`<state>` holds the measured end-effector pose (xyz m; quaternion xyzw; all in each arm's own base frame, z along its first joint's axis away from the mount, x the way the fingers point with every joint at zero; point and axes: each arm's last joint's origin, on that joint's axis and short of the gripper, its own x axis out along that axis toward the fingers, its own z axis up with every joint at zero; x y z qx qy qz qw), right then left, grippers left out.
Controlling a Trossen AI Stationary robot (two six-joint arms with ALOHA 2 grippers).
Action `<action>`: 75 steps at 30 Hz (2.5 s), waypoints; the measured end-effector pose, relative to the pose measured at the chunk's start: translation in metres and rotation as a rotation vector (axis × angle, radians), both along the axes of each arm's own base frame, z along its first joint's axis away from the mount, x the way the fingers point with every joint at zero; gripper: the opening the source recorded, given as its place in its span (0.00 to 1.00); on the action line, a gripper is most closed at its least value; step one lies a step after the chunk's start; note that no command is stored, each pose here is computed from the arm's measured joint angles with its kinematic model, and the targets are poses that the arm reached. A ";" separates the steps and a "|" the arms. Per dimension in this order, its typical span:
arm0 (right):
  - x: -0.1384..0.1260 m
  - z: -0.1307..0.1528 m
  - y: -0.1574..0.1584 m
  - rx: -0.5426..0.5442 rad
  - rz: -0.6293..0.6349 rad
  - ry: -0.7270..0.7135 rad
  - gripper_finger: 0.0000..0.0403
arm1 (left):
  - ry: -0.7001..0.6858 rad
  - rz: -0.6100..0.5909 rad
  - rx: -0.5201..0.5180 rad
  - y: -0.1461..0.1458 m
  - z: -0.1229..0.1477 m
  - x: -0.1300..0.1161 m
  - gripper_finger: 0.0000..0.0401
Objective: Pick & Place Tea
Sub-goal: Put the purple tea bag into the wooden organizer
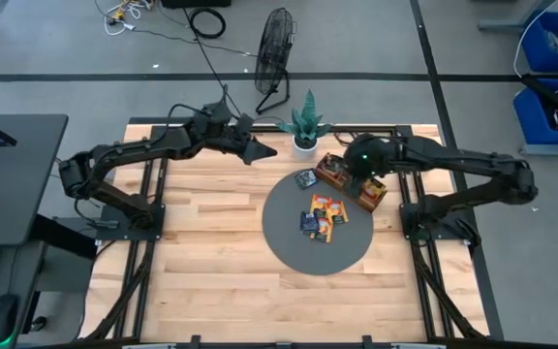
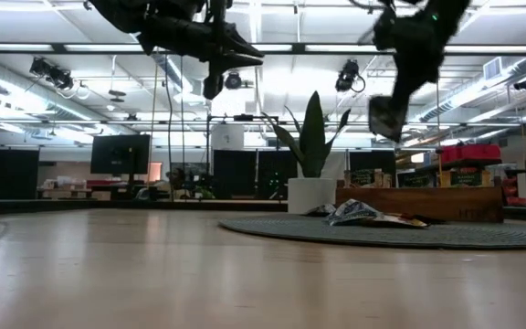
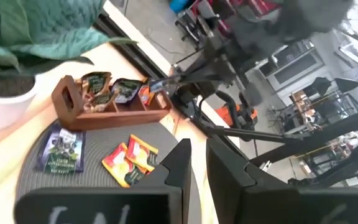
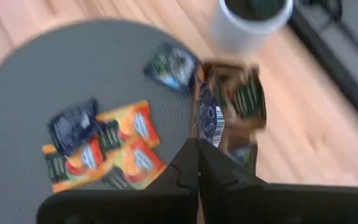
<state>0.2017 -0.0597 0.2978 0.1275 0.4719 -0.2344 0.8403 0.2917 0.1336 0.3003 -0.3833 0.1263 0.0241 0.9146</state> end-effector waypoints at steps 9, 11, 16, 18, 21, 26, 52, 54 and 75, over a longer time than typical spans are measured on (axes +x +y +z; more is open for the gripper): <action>-0.017 -0.055 -0.026 0.173 -0.108 0.020 0.00 | 0.001 -0.007 0.048 -0.008 0.001 0.003 0.13; -0.020 -0.064 -0.030 0.191 -0.121 0.012 0.00 | 0.002 -0.006 0.050 -0.010 0.001 0.004 0.13; -0.028 -0.081 -0.036 0.219 -0.156 0.028 0.00 | 0.002 -0.010 0.051 -0.012 0.001 0.005 0.13; -0.030 -0.085 -0.037 0.216 -0.157 0.034 0.00 | 0.002 -0.011 0.051 -0.013 0.001 0.005 0.13; -0.033 -0.091 -0.039 0.221 -0.171 0.042 0.00 | 0.004 0.006 0.056 -0.012 0.001 0.005 0.13; -0.038 -0.101 -0.042 0.227 -0.195 0.041 0.00 | 0.005 0.013 0.058 -0.012 0.001 0.005 0.13; -0.040 -0.104 -0.051 0.240 -0.231 -0.016 0.16 | 0.005 0.013 0.057 -0.012 0.000 0.005 0.13; -0.040 -0.103 -0.051 0.240 -0.231 -0.015 0.19 | 0.005 0.013 0.056 -0.012 0.000 0.005 0.13; -0.029 0.045 -0.023 0.112 0.086 -0.215 0.37 | 0.081 -0.024 0.208 -0.028 -0.008 0.011 0.17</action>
